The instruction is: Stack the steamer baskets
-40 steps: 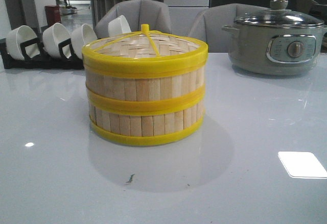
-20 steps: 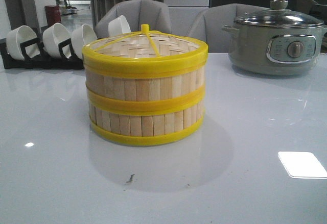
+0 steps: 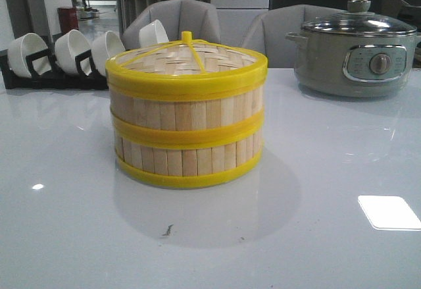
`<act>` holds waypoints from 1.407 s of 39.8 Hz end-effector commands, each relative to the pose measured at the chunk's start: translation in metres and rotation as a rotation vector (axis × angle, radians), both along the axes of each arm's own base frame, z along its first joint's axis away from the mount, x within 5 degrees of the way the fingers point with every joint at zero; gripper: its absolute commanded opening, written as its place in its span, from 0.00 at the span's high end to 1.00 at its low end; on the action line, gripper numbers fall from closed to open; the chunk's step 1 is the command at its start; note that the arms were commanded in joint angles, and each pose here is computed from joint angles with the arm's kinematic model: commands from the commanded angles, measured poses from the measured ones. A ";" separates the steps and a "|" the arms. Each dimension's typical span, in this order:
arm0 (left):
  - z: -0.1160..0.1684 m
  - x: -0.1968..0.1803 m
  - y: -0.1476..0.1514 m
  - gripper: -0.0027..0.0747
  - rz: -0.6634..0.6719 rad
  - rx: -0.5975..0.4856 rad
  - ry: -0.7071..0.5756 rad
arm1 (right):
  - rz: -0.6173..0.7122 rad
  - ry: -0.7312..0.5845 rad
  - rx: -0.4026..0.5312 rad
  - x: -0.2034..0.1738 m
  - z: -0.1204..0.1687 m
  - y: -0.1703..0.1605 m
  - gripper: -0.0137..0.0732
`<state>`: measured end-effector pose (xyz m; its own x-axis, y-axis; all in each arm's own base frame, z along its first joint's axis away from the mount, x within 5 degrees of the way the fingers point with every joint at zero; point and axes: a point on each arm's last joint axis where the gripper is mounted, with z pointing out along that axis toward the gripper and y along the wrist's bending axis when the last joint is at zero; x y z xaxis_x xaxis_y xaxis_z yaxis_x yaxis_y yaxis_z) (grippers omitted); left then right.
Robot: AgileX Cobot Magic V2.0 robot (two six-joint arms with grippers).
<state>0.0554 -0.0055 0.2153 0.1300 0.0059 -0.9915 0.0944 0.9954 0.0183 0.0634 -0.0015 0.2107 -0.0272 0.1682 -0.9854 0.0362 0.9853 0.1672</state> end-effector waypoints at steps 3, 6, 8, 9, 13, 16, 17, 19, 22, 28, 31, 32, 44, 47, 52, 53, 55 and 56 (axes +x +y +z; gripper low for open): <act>0.009 -0.003 0.000 0.86 -0.007 -0.017 -0.104 | -0.029 -0.123 -0.026 -0.006 -0.001 -0.002 0.78; 0.009 -0.003 0.000 0.86 -0.007 -0.017 -0.104 | -0.020 -0.128 -0.042 -0.009 -0.001 -0.001 0.78; 0.009 -0.003 0.000 0.86 -0.007 -0.017 -0.104 | -0.018 -0.126 -0.050 -0.009 -0.002 -0.001 0.78; 0.009 -0.003 0.000 0.86 -0.007 -0.017 -0.104 | -0.018 -0.126 -0.053 -0.009 -0.002 -0.001 0.78; 0.009 -0.003 0.000 0.86 -0.007 -0.017 -0.102 | -0.019 -0.124 -0.060 -0.009 -0.002 -0.001 0.78; 0.009 -0.003 0.000 0.86 -0.007 -0.017 -0.102 | -0.019 -0.124 -0.061 -0.009 -0.002 -0.001 0.78; 0.009 -0.003 0.000 0.86 -0.007 -0.017 -0.102 | -0.019 -0.124 -0.061 -0.009 -0.002 -0.001 0.78; 0.009 -0.003 0.000 0.86 -0.007 -0.017 -0.102 | -0.019 -0.124 -0.061 -0.009 -0.002 -0.001 0.78; 0.009 -0.003 0.000 0.86 -0.007 -0.017 -0.102 | -0.019 -0.126 -0.061 -0.009 -0.002 -0.001 0.78; 0.009 -0.003 0.000 0.86 -0.007 -0.017 -0.102 | -0.019 -0.126 -0.061 -0.009 -0.002 -0.001 0.78; 0.009 -0.003 0.000 0.86 -0.007 -0.017 -0.102 | -0.020 -0.126 -0.064 -0.009 -0.002 -0.001 0.78; 0.009 -0.003 0.000 0.86 -0.007 -0.017 -0.102 | -0.020 -0.126 -0.068 -0.009 -0.002 -0.001 0.78; 0.009 -0.003 0.000 0.86 -0.007 -0.017 -0.102 | -0.025 -0.131 -0.143 -0.009 -0.001 -0.001 0.78; 0.009 -0.003 0.000 0.86 -0.007 -0.017 -0.102 | -0.025 -0.131 -0.143 -0.009 -0.001 -0.001 0.78; 0.009 -0.003 0.000 0.86 -0.007 -0.017 -0.102 | -0.025 -0.131 -0.143 -0.009 -0.001 -0.001 0.78; 0.009 -0.003 0.000 0.86 -0.007 -0.017 -0.102 | -0.025 -0.131 -0.143 -0.009 -0.001 -0.001 0.78; 0.009 -0.003 0.000 0.86 -0.007 -0.017 -0.102 | -0.025 -0.131 -0.143 -0.009 -0.001 -0.001 0.78; 0.009 -0.003 0.000 0.86 -0.007 -0.017 -0.102 | -0.025 -0.131 -0.143 -0.009 -0.001 -0.001 0.78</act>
